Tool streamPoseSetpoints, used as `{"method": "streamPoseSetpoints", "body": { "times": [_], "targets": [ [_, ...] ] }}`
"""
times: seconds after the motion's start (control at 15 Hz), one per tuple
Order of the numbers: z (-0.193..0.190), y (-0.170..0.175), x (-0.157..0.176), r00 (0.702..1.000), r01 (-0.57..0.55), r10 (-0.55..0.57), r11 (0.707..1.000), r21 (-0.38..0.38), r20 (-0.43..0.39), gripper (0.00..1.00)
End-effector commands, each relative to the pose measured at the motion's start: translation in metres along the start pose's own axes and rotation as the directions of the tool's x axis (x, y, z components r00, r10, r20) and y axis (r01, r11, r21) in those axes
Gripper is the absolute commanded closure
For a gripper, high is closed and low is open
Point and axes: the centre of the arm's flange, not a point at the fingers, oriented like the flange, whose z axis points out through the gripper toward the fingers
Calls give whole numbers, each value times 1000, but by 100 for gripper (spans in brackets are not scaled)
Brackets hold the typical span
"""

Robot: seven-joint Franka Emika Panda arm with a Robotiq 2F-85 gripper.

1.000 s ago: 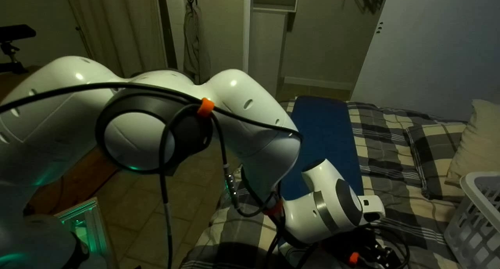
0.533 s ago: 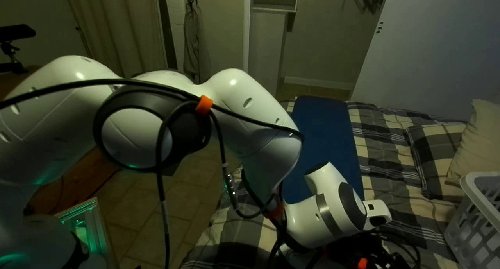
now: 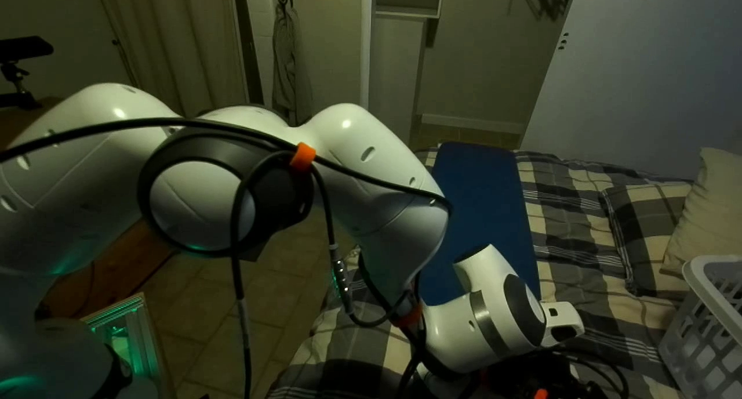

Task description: Fold the white cloth

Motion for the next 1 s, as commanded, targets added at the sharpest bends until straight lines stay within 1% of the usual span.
{"method": "streamPoseSetpoints", "body": {
  "times": [0.0,0.33,0.6,0.8,0.93],
  "targets": [
    [-1,-6,8,999,-31,30,999,42,22,0],
    [-20,-3,24,994,-108,107,987,117,14,0],
    [-36,3,42,983,-179,184,967,179,-11,0],
    [-51,-2,59,965,-250,262,933,260,-10,0],
    [-56,-16,74,944,-306,329,895,323,-19,0]
  ]
}}
